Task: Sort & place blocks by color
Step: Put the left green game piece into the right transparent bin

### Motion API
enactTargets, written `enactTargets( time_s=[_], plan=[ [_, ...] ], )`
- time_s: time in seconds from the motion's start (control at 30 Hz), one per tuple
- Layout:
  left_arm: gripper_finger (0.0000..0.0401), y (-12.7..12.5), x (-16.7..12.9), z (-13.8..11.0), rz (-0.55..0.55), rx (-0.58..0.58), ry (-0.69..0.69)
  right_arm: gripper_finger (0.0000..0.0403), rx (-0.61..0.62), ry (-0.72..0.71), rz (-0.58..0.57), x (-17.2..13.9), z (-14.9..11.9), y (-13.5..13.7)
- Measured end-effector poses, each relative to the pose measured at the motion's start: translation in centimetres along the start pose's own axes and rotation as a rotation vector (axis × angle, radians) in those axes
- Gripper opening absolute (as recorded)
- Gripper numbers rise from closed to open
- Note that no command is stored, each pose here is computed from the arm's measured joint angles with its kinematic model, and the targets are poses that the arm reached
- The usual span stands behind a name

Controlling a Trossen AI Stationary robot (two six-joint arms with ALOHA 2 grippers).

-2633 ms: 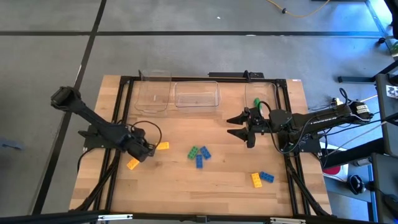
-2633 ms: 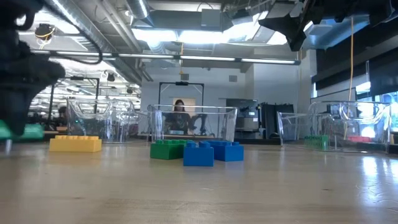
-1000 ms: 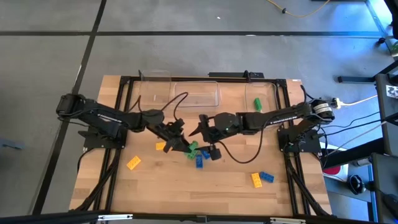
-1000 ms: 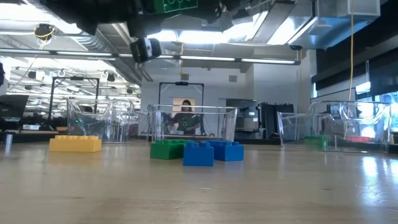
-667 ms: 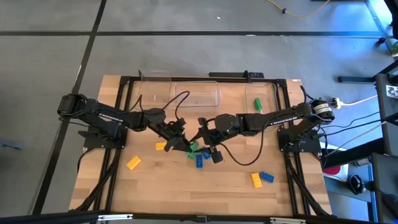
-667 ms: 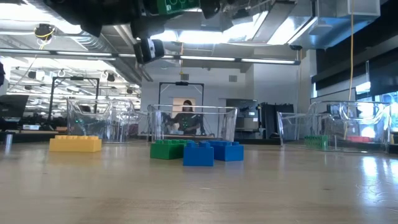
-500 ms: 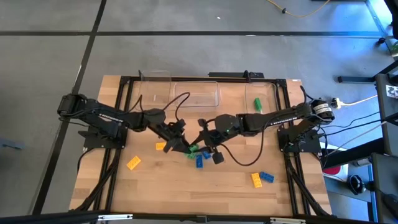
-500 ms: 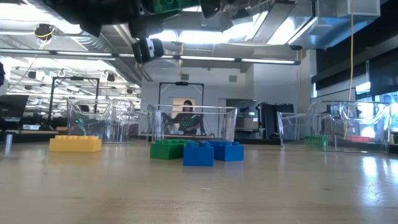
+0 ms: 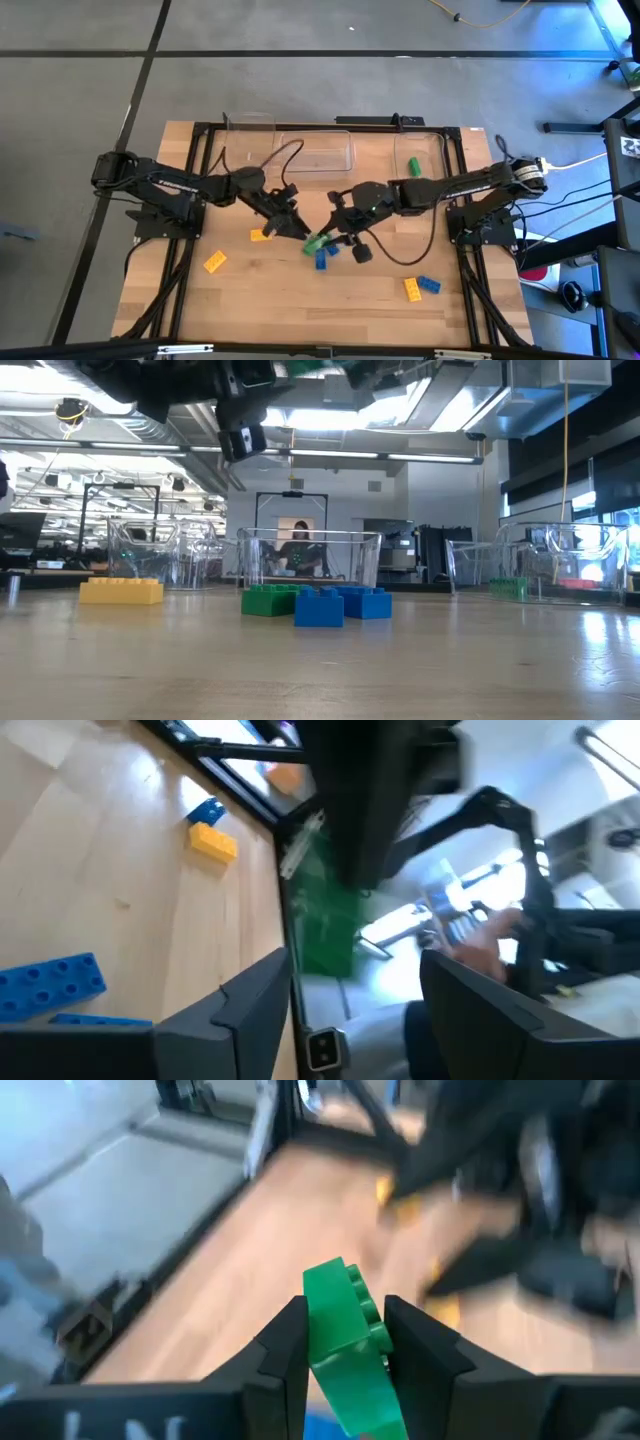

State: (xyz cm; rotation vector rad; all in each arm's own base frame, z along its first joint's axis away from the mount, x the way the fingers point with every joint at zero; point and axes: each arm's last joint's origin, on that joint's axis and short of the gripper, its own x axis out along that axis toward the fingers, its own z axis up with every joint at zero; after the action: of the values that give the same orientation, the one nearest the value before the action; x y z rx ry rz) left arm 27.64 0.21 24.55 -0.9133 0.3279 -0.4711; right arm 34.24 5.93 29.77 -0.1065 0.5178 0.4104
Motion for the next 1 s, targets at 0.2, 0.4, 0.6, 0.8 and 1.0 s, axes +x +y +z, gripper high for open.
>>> enactTargets(
  time_s=[0.2, 0.4, 0.6, 0.8, 1.0],
  plan=[
    [0.0217, -0.2, -3.7, 2.6, -0.011, 0.064, -0.047, 0.0106, 0.059, 0.305, -0.062, -4.1, -2.1, 0.7],
    [0.0215, -2.2, -8.2, 3.3, 0.237, 0.278, -0.232, 0.0106, 0.217, 0.407, -0.116, -8.8, -5.7, 1.1],
    [0.0215, -6.5, -11.6, 2.1, 0.466, 0.473, -0.496, 0.0106, 0.351, 0.130, -0.295, -13.1, -8.7, 1.9],
    [0.0215, -8.9, -13.0, -0.1, 0.462, 0.571, -0.685, 0.0106, 0.408, -0.312, -0.458, -15.2, -10.2, 2.0],
    [0.0215, -8.1, -12.2, -1.5, 0.469, 0.552, -0.639, 0.0106, 0.438, -0.492, -0.443, -15.6, -11.0, 2.1]
  ],
)
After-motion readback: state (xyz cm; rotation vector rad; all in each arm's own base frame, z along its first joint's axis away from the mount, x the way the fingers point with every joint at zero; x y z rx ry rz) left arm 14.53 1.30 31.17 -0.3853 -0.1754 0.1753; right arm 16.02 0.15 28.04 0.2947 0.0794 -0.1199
